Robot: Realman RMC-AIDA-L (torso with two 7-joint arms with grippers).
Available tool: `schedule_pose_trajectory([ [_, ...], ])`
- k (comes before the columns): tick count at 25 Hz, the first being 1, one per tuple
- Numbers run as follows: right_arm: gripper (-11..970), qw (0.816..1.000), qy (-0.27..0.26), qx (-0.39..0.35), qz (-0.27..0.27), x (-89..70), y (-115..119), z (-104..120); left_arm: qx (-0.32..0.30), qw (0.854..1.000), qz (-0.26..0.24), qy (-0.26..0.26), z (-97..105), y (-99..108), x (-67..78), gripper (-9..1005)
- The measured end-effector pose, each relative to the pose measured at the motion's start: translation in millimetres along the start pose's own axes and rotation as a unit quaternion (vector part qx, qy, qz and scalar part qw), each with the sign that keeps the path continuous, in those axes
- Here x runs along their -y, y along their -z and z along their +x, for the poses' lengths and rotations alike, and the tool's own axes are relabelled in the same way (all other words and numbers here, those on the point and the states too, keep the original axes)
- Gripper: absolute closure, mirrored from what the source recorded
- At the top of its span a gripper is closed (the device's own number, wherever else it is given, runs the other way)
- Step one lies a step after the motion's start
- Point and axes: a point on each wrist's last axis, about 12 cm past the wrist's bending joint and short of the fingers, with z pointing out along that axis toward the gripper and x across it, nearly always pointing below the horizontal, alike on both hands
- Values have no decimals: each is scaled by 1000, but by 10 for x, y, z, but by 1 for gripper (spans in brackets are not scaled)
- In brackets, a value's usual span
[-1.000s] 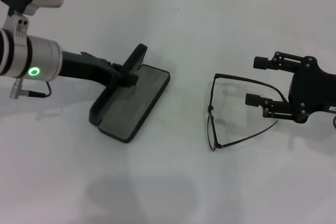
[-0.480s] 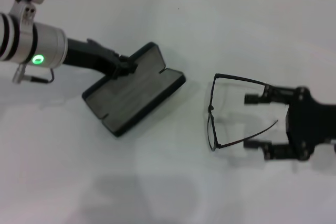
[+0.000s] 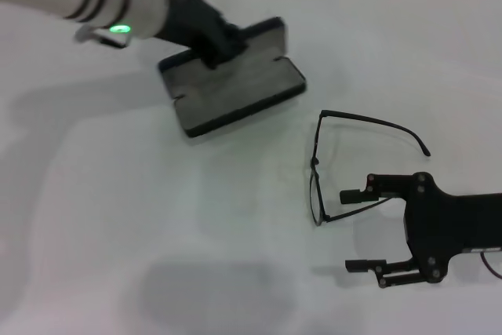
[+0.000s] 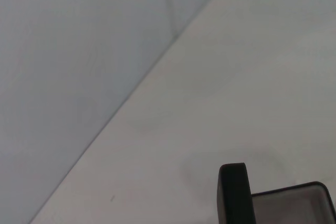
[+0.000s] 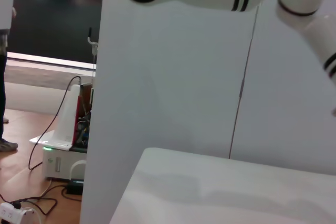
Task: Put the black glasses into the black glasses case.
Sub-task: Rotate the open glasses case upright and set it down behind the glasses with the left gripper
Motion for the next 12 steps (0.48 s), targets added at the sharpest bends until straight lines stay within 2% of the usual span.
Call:
schedule_pose_trajectory([
  [6, 226, 1000, 0, -2, 10, -110, 30, 86, -14, 990, 24, -138, -261, -276, 178, 760],
  [7, 226, 1000, -1, -2, 13, -129, 40, 95, -14, 990, 24, -138, -261, -276, 178, 756],
  [8, 226, 1000, -1, -2, 16, -152, 54, 105, -17, 983, 17, -182, -316, -363, 246, 752],
  [12, 226, 1000, -1, -1, 26, -229, 102, 137, -16, 976, 16, -217, -381, -418, 312, 737],
])
